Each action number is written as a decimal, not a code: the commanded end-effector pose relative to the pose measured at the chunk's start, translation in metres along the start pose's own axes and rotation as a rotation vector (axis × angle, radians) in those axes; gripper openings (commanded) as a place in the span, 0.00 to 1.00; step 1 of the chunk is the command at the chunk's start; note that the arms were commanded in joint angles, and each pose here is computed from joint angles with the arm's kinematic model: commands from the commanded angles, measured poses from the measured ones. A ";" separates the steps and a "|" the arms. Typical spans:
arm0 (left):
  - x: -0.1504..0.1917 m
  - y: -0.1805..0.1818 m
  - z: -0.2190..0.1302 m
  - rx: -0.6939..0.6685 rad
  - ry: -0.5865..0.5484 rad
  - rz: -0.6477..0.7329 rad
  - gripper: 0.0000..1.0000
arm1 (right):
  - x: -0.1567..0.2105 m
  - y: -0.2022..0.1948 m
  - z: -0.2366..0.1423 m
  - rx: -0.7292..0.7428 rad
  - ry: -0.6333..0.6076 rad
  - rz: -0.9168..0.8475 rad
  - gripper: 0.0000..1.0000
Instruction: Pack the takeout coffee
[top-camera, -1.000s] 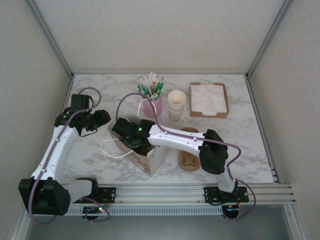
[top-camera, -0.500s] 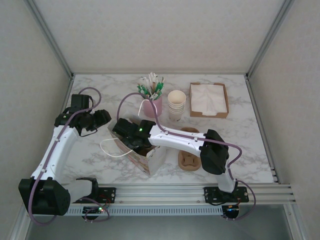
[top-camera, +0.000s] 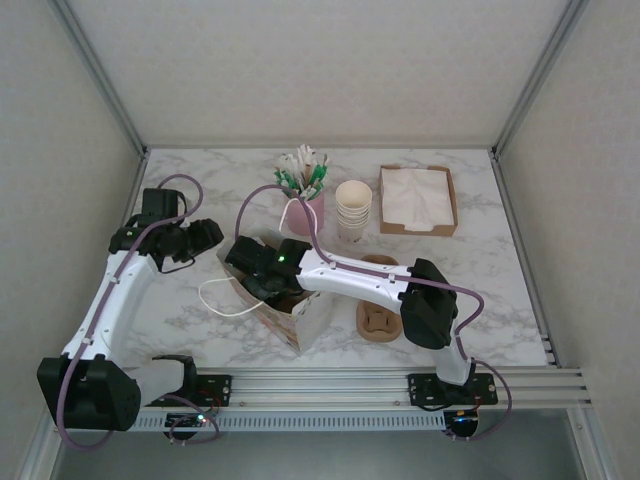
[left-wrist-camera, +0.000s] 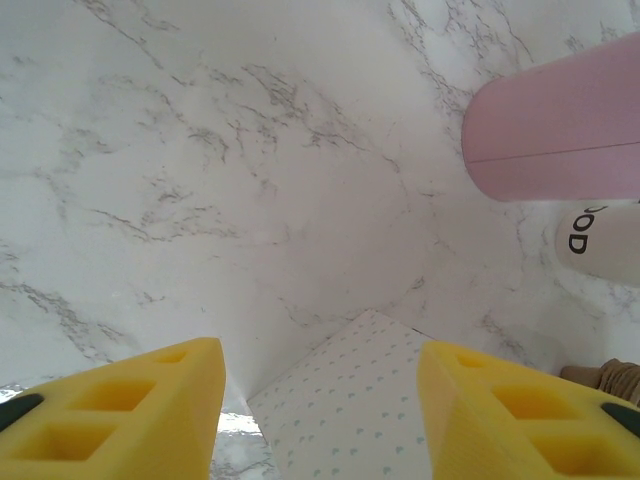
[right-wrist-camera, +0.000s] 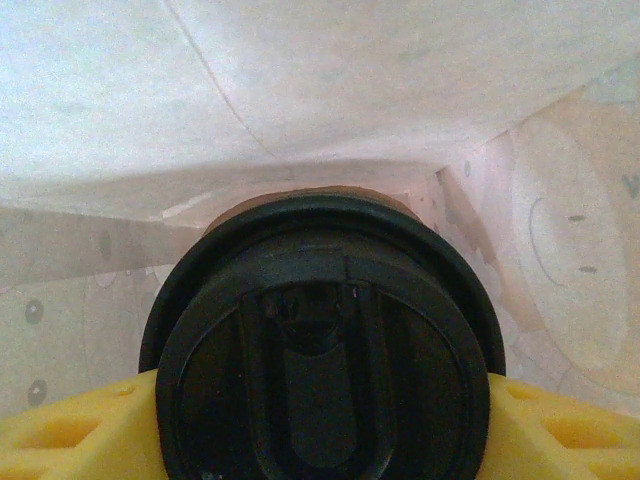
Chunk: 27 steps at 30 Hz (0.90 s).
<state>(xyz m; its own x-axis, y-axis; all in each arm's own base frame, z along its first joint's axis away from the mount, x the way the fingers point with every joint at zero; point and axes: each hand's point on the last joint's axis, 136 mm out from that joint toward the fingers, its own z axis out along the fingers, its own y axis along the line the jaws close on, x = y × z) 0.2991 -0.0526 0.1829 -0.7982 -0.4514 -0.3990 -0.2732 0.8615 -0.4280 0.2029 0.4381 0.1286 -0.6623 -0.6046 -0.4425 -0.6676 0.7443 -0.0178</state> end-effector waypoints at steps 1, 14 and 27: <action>0.002 0.002 0.001 0.007 0.007 0.006 0.54 | 0.053 -0.015 0.011 0.069 0.211 -0.036 0.73; 0.002 0.001 0.001 0.009 0.009 0.005 0.56 | 0.033 -0.014 -0.021 0.038 0.139 -0.009 0.84; 0.002 0.001 0.001 0.010 0.009 0.004 0.57 | 0.014 -0.013 -0.059 -0.011 0.055 0.022 0.90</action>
<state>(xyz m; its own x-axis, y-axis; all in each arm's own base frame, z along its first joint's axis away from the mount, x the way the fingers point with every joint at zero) 0.2990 -0.0534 0.1831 -0.8001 -0.4485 -0.3984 -0.2686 0.8617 -0.4306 0.1859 0.4057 0.1480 -0.6934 -0.6243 -0.3597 -0.6608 0.7500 -0.0280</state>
